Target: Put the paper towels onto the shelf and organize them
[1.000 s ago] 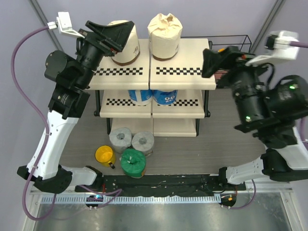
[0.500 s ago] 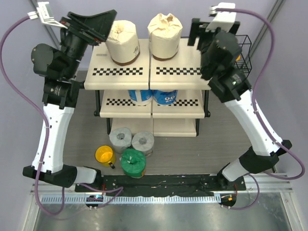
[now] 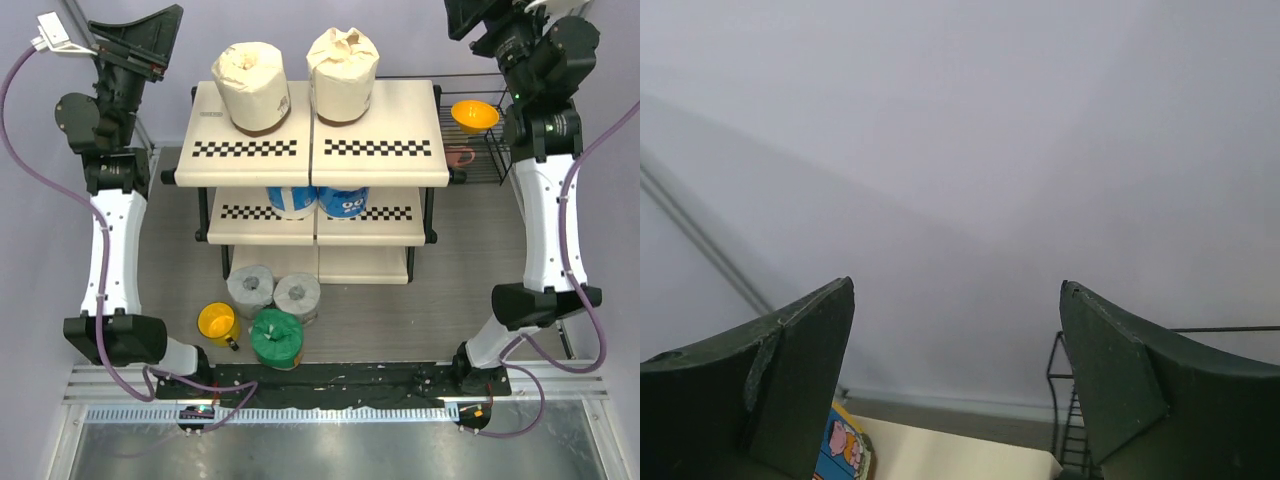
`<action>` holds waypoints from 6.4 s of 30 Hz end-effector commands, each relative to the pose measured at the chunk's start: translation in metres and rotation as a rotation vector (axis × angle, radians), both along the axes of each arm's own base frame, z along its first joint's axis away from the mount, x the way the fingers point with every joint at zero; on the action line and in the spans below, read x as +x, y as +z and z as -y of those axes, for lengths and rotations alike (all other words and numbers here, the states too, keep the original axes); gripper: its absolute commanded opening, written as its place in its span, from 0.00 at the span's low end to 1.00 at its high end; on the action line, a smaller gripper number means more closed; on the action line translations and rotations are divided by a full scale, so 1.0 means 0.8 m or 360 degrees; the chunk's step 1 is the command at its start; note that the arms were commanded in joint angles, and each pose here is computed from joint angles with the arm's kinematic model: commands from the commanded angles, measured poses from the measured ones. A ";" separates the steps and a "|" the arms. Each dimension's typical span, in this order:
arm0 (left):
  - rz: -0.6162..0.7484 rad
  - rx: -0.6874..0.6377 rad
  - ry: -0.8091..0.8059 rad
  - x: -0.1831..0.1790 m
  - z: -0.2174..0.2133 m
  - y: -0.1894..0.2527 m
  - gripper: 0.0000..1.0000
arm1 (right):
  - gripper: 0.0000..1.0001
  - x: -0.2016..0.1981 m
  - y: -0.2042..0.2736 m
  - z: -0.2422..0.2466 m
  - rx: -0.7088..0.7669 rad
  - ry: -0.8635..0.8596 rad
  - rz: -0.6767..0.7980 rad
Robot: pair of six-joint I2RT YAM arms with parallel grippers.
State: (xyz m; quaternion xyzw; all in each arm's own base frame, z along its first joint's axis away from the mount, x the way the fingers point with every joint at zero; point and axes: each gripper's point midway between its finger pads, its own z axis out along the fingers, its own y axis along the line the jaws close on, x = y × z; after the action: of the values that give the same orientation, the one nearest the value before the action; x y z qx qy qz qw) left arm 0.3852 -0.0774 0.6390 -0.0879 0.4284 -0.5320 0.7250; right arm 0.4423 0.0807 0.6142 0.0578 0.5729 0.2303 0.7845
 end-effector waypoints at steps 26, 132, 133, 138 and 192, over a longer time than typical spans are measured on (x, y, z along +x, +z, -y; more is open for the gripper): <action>0.0009 0.0002 -0.0323 0.009 0.057 -0.024 1.00 | 0.89 -0.018 0.001 -0.165 0.0436 0.1407 -0.0160; -0.1143 0.0461 0.0219 -0.227 0.006 -0.360 1.00 | 0.89 -0.315 -0.229 -0.068 0.0168 0.0824 -0.0858; -0.1131 0.0449 0.0231 -0.237 0.004 -0.363 1.00 | 0.89 -0.318 -0.241 -0.068 0.0165 0.0829 -0.0891; -0.1288 0.0482 0.0203 -0.268 0.003 -0.414 1.00 | 0.89 -0.339 -0.289 -0.069 0.0111 0.0865 -0.1036; -0.1461 0.0518 0.0210 -0.133 0.022 -0.496 1.00 | 0.89 -0.265 -0.448 -0.183 0.0072 0.0346 -0.1070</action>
State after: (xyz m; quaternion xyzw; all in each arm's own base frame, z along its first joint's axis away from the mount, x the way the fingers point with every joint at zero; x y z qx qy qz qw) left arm 0.2472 -0.0885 0.2111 -0.2383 0.8153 -0.2865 0.4432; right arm 0.2146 0.2236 0.2332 0.0737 0.8184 0.2963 0.4869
